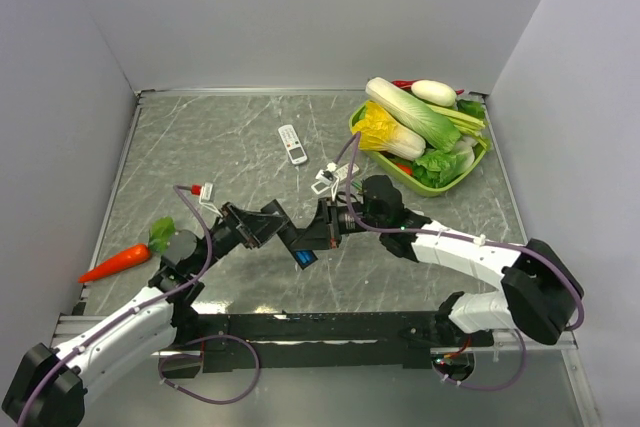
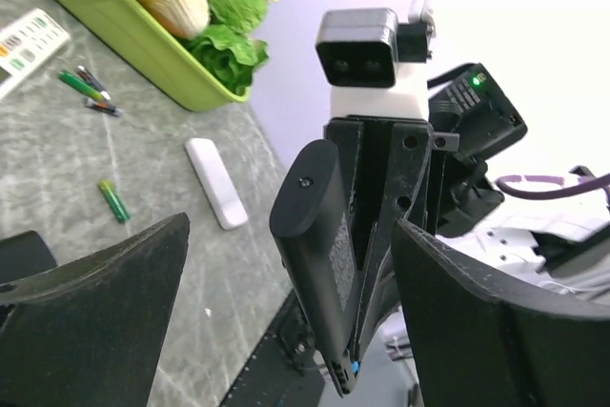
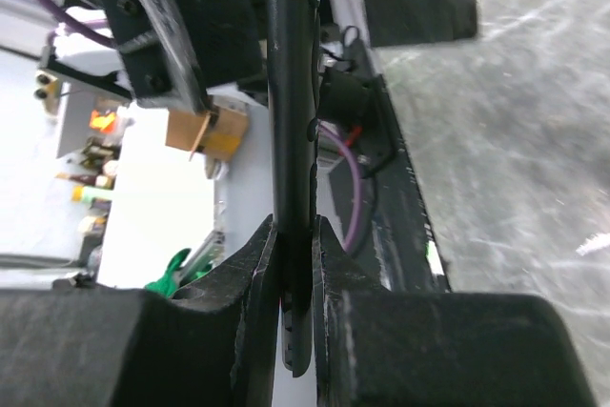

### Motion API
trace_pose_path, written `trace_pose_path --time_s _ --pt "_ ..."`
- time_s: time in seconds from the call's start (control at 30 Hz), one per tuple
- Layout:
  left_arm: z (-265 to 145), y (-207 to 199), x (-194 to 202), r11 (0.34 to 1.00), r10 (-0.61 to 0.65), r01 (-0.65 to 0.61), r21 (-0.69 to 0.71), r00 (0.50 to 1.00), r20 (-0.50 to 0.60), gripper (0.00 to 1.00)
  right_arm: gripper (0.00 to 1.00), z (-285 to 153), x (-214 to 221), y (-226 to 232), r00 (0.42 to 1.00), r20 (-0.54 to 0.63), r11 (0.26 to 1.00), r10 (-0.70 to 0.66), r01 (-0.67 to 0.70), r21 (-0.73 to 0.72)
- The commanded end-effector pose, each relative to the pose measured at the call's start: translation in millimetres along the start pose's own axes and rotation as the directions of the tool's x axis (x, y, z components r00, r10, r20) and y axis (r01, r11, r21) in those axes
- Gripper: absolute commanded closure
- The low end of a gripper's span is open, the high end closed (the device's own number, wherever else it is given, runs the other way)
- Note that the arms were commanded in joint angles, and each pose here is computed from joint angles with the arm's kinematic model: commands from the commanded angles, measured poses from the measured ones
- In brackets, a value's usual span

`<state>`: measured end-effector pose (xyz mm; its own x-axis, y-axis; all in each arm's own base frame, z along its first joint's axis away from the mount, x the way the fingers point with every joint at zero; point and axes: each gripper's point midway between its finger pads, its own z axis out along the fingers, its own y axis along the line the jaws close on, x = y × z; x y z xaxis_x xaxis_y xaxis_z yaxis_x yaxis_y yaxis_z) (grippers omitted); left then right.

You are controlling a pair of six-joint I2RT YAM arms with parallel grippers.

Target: Load the batteries into the remote control

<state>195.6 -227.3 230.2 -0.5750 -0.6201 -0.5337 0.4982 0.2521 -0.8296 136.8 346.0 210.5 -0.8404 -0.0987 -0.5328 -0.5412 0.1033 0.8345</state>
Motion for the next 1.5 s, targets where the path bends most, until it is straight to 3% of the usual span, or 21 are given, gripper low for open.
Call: trace_pose_path --time_s 0.0,0.07,0.23,0.33,0.37,0.4,0.47,0.5,0.53,0.6,0.67,0.7,0.83,0.93,1.17,1.47 --pt "-5.2 -27.3 -6.8 0.992 -0.024 0.020 0.126 0.999 0.024 0.13 1.00 10.5 -21.1 36.6 0.997 0.037 0.990 -0.063 0.067 -0.123" --pt "-7.8 -28.0 -8.2 0.991 -0.033 0.027 0.134 0.999 0.041 0.17 1.00 12.9 -19.6 37.3 0.998 0.031 0.990 -0.047 0.050 -0.133" --pt "-12.1 -31.9 -17.7 0.992 -0.030 0.019 0.127 0.996 0.088 0.42 1.00 15.8 -17.2 36.2 0.999 0.024 0.989 -0.023 0.026 -0.143" --pt "-13.0 -31.4 -21.9 0.994 -0.023 0.011 0.111 0.994 0.107 0.68 0.99 17.8 -15.7 34.8 1.000 0.015 0.990 -0.011 0.013 -0.144" --pt "-12.9 -30.9 -23.2 0.995 -0.021 0.010 0.103 0.993 0.112 0.79 0.94 18.2 -15.7 33.6 1.000 0.011 0.990 -0.007 0.009 -0.141" --pt "-12.1 -25.1 -21.4 0.997 -0.022 0.014 0.076 0.994 0.104 0.83 0.82 19.1 -15.6 32.7 1.000 0.010 0.990 -0.011 0.013 -0.139" --pt "-10.6 -22.6 -27.1 0.999 -0.008 0.003 0.044 0.992 0.125 0.92 0.72 20.3 -18.1 30.6 1.000 0.004 0.993 -0.007 0.008 -0.115" --pt "-10.2 -12.8 -24.8 1.000 -0.010 0.010 -0.003 0.993 0.116 0.95 0.59 20.7 -19.4 28.3 0.999 0.004 0.994 -0.034 0.035 -0.103" --pt "-9.2 -11.4 -28.4 1.000 0.006 -0.003 -0.028 0.992 0.125 0.98 0.53 21.3 -20.0 26.2 1.000 -0.014 0.997 -0.025 0.024 -0.075" --pt "-9.2 0.7 -38.7 0.994 0.031 -0.012 -0.112 0.985 0.168 0.99 0.39 20.5 -28.8 14.3 0.998 0.005 0.998 -0.067 0.067 -0.004" --pt "-12.6 18.0 -39.9 0.974 0.055 -0.019 -0.226 0.986 0.157 0.99 0.32 16.9 -38.1 -3.7 0.998 0.017 0.990 -0.060 0.057 0.130" --pt "-15.2 26.6 -52.2 0.955 0.072 -0.007 -0.296 0.975 0.208 0.99 0.28 13.4 -44.2 -15.5 0.993 0.022 0.974 -0.112 0.106 0.198" --pt "-41.8 78.2 -50.0 0.836 0.081 0.059 -0.546 0.970 0.229 0.99 0.23 1.4 -59.9 -61.2 0.988 -0.002 0.877 -0.157 0.141 0.459" --pt "-59.5 98.6 -49.3 0.769 0.094 0.090 -0.633 0.963 0.252 0.99 0.20 1.5 -59.8 -96.2 0.988 -0.074 0.805 -0.137 0.155 0.573" --pt "-86.6 106.5 -53.6 0.715 0.135 0.102 -0.691 0.950 0.281 0.99 0.15 27.1 -58.6 -152.9 0.980 -0.187 0.736 -0.074 0.181 0.653" --pt "-96.4 93.0 -54.3 0.758 0.117 0.118 -0.641 0.943 0.311 0.99 0.16 61.2 -56.4 -193.3 0.958 -0.285 0.731 -0.038 0.221 0.646"
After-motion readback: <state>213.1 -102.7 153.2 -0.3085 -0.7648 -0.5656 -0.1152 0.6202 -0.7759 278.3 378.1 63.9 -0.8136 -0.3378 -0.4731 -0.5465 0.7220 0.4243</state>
